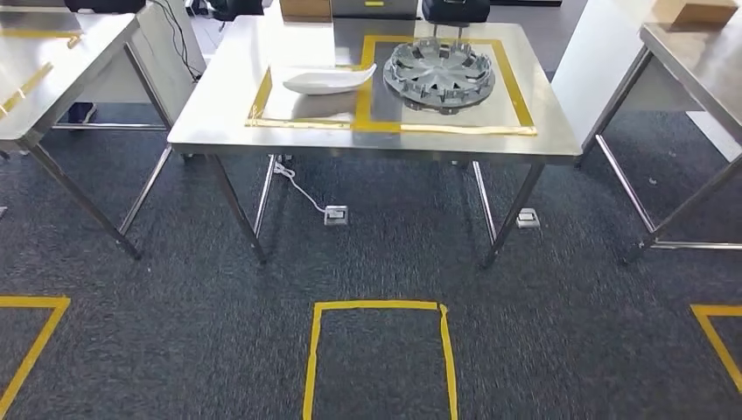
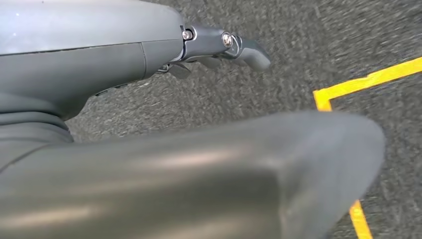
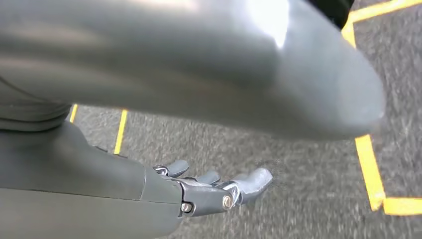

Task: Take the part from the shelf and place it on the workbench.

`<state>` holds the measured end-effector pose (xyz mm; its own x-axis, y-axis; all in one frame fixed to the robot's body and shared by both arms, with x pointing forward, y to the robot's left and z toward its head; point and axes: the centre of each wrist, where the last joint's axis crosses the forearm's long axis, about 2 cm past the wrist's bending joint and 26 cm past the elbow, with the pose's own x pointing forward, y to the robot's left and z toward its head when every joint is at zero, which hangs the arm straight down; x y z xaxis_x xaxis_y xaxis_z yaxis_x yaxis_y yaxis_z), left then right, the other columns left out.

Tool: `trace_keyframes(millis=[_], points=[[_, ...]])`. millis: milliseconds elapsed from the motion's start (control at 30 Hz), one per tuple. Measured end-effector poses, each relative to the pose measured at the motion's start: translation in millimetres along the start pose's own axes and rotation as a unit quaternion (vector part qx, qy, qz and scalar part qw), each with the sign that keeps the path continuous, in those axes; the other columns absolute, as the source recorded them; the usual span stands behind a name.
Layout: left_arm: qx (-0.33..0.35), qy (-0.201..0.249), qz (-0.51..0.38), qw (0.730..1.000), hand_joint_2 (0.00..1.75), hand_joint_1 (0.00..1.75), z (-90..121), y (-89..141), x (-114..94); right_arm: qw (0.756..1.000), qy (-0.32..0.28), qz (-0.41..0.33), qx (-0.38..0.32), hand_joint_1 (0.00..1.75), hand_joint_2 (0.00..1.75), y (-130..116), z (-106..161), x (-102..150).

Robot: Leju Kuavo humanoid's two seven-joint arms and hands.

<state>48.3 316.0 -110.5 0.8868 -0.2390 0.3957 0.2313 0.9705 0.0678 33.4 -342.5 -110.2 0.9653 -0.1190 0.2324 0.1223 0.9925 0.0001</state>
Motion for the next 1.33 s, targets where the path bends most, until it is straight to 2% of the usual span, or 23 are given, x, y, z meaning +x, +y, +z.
trace_keyframes(millis=[333,400,467,533,833,1000,1200,1333], points=[[-0.023,0.010,0.016,1.000,0.00,0.00,0,-7,0,1.000,0.015,0.007,0.022,0.00,0.00,6,0,-2],[-0.027,0.011,0.019,0.999,0.87,0.00,0,-8,1,0.999,0.018,0.009,0.025,0.00,0.00,7,0,0],[-0.030,0.013,0.031,0.999,1.75,0.00,-1,-9,2,0.999,0.033,0.013,0.030,0.00,0.87,10,-1,1],[-0.031,0.014,0.048,0.998,1.75,0.00,-1,-9,3,0.998,0.052,0.019,0.036,0.00,1.75,16,-1,-1],[-0.029,0.010,0.085,0.996,1.75,0.00,-1,-9,2,0.994,0.077,0.038,0.060,0.00,1.75,37,-1,-5],[-0.033,0.003,0.089,0.996,1.75,0.00,-1,-11,3,0.993,0.083,0.042,0.069,0.00,1.75,39,-1,-5],[-0.060,-0.029,0.147,0.987,1.75,0.00,-1,-15,3,0.993,0.072,0.043,0.081,0.00,1.75,42,-1,-5],[-0.063,-0.034,0.162,0.984,1.75,0.00,0,-16,2,0.994,0.068,0.045,0.079,0.00,1.75,43,-1,-6]])
